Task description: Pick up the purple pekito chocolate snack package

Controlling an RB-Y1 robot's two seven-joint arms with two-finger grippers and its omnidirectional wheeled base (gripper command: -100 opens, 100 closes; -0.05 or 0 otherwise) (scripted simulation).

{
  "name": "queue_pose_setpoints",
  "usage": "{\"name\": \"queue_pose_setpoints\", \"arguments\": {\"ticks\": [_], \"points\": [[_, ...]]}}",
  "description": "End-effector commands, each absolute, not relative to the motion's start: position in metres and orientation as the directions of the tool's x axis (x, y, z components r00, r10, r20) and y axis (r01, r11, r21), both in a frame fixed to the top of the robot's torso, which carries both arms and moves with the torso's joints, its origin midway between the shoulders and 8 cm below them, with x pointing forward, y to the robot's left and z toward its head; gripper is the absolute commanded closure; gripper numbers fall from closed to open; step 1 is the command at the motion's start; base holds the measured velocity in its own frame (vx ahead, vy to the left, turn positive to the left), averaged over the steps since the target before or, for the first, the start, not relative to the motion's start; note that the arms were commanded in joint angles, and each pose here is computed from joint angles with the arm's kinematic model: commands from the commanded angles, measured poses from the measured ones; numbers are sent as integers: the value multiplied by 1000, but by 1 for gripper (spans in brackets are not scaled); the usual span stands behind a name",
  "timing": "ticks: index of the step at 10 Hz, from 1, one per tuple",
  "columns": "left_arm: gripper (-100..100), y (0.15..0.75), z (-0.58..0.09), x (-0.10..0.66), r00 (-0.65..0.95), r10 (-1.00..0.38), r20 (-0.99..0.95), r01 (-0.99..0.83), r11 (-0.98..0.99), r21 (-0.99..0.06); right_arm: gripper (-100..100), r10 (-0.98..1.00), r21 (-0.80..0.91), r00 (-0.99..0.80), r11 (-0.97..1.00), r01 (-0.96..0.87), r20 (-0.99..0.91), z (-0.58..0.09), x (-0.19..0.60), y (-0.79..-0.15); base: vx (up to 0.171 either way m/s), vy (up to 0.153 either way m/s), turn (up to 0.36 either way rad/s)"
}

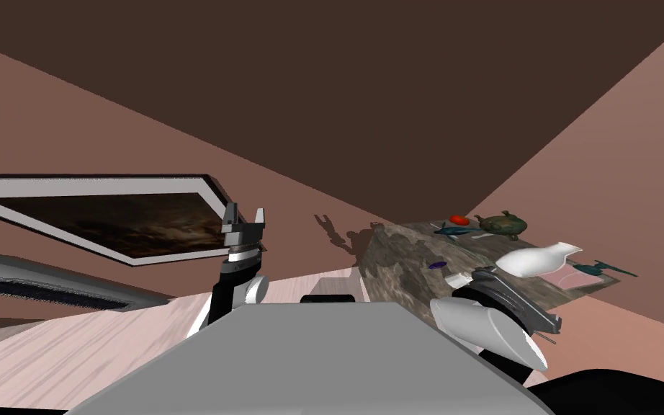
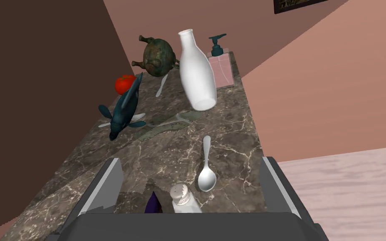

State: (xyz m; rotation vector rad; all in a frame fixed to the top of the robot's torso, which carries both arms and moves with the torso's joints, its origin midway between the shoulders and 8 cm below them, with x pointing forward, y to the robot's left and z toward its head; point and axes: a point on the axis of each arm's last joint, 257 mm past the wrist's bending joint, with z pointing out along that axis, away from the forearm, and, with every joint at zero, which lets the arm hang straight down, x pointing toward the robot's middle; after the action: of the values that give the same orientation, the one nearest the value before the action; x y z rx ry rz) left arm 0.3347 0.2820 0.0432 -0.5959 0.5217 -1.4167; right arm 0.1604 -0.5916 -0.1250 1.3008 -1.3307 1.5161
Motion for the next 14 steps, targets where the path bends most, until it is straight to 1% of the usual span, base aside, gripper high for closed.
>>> {"name": "queue_pose_setpoints", "arguments": {"ticks": [1,4,6,8,10,12,14], "points": [[0,282,43,335,90,-996,16,747,56,-662,-100,-146,-262,-236,-202,-944,961,-137,163,-590,2,-2,-22],[0,282,43,335,89,-996,16,748,56,-662,-100,-206,-285,-249,-169,-944,946,-150,157,-592,19,-3,96],[0,282,43,335,90,-996,16,747,56,-662,-100,-254,-303,-256,-167,-938,933,-161,161,-589,11,-3,-11],[0,282,43,335,90,-996,16,748,56,-662,-100,-295,-315,-266,-135,-939,918,-170,155,-591,26,-12,131],[0,282,43,335,90,-996,16,747,56,-662,-100,-351,-334,-272,-132,-933,896,-183,159,-586,6,-5,4],[0,282,43,335,89,-996,16,748,56,-662,-100,-387,-342,-279,-102,-934,879,-191,154,-587,22,-18,143],[0,282,43,335,90,-996,16,747,57,-662,-100,-439,-358,-283,-97,-929,853,-203,159,-581,8,-10,-22]]}}
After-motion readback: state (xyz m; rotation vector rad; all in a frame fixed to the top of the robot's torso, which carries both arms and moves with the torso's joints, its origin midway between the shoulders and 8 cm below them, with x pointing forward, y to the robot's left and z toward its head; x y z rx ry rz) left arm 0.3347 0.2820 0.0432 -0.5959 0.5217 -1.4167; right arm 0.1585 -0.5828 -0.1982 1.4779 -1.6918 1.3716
